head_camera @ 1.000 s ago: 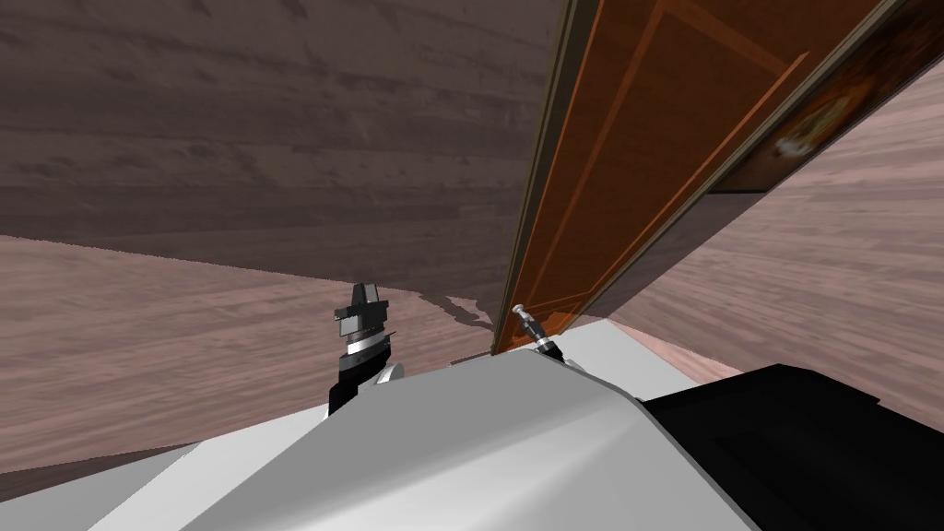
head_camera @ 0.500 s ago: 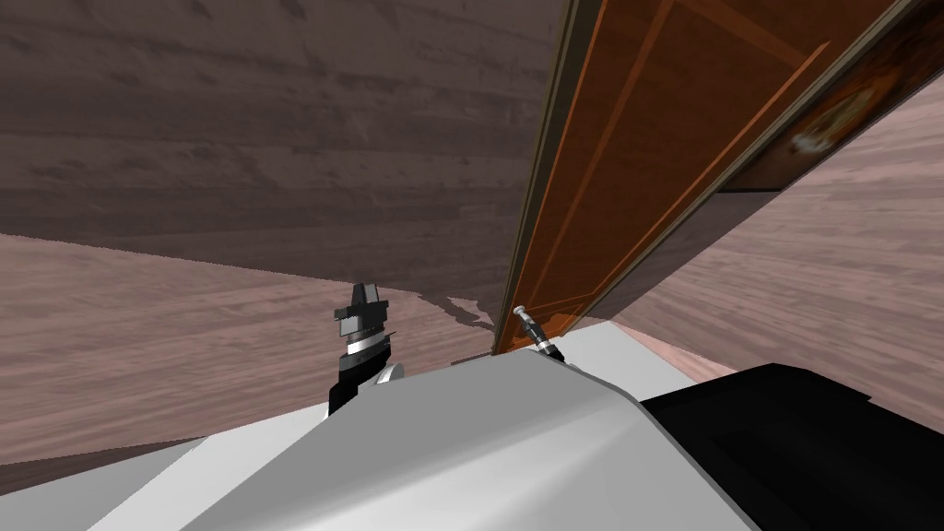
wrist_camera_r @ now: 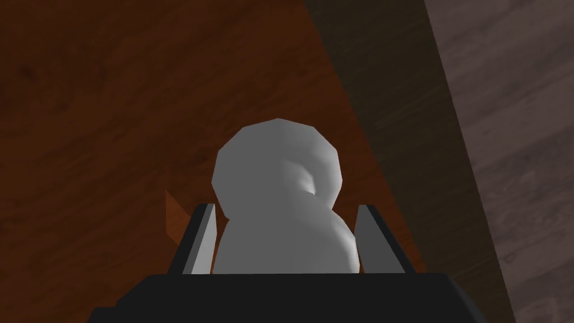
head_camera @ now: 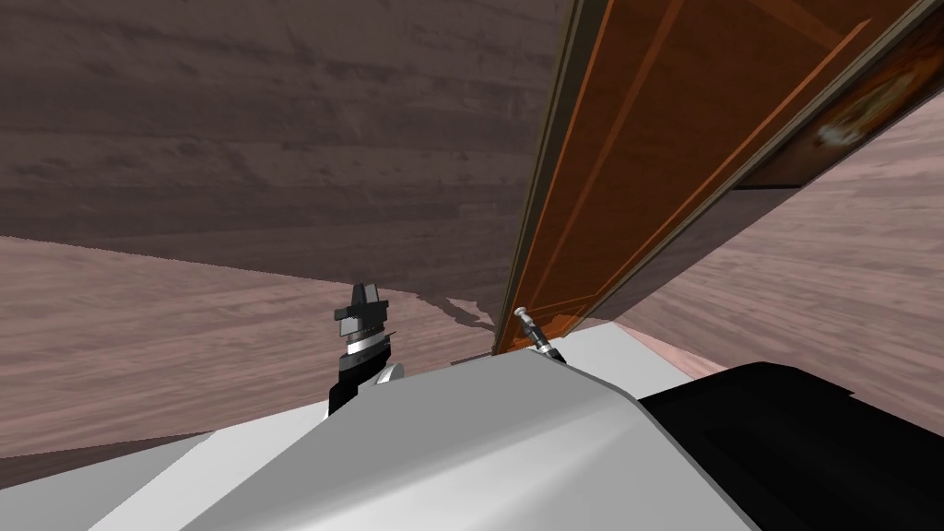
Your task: Pull the door open
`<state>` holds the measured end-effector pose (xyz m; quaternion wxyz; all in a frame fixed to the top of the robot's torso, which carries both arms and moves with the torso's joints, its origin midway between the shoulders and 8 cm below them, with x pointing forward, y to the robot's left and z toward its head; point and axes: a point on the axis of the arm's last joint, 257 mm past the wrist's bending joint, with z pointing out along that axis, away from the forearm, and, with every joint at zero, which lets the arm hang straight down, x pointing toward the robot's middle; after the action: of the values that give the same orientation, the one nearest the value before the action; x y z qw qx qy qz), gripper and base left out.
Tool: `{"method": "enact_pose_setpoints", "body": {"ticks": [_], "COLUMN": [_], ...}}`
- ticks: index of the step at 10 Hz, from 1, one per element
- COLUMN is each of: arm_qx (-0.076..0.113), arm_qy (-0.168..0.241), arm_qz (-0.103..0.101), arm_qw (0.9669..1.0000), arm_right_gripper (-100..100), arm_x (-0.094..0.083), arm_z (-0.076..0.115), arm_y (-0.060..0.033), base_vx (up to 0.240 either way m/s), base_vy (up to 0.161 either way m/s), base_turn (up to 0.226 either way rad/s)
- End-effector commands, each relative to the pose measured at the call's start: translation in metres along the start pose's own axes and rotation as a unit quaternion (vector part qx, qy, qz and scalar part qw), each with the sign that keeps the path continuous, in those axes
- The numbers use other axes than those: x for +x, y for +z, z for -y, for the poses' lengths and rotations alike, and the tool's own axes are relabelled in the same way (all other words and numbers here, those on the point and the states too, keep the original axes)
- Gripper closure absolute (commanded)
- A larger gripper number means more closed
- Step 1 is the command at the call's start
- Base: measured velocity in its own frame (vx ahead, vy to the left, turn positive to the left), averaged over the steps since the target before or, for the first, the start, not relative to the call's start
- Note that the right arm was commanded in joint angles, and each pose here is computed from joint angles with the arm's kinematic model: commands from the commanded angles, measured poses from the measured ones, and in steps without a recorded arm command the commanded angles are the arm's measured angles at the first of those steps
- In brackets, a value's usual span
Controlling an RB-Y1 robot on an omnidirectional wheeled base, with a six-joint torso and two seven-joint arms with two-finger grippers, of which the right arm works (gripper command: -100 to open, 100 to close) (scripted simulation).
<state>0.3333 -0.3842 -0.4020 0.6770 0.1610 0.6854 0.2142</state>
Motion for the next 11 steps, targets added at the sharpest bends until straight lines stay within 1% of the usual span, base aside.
{"method": "enact_pose_setpoints", "body": {"ticks": [1,2,3,4,5,7,8,9,10,11], "arm_qx": [-0.003,-0.003,-0.003,-0.003,-0.003,-0.003,-0.003,-0.003,0.002,0.003], "arm_qy": [0.035,0.05,0.057,0.077,0.081,0.121,0.127,0.15,0.157,0.168], "arm_qz": [-0.01,-0.011,-0.011,-0.012,-0.012,-0.013,-0.013,-0.014,-0.013,-0.012], "arm_qw": [0.9993,0.9987,0.9983,0.9969,0.9967,0.9926,0.9918,0.9886,0.9874,0.9858], "arm_right_gripper": [100,100,100,100,100,100,100,100,-100,-100], "arm_x": [0.016,0.018,0.018,0.021,0.021,0.026,0.026,0.028,0.028,0.028], "arm_z": [-0.008,-0.009,-0.009,-0.01,-0.01,-0.014,-0.014,-0.015,-0.012,-0.012], "arm_y": [-0.0078,-0.0125,-0.0125,-0.018,-0.018,-0.0289,-0.0289,-0.0343,-0.0299,-0.0285], "base_vx": [0.014,0.016,0.013,0.017,0.013,0.009,0.012,0.017,-0.015,-0.04], "base_vy": [-0.001,-0.001,-0.003,-0.008,-0.001,0.002,-0.001,-0.001,-0.002,0.001], "base_turn": [0.048,0.058,0.009,0.088,-0.022,0.051,0.035,0.055,0.029,0.003]}}
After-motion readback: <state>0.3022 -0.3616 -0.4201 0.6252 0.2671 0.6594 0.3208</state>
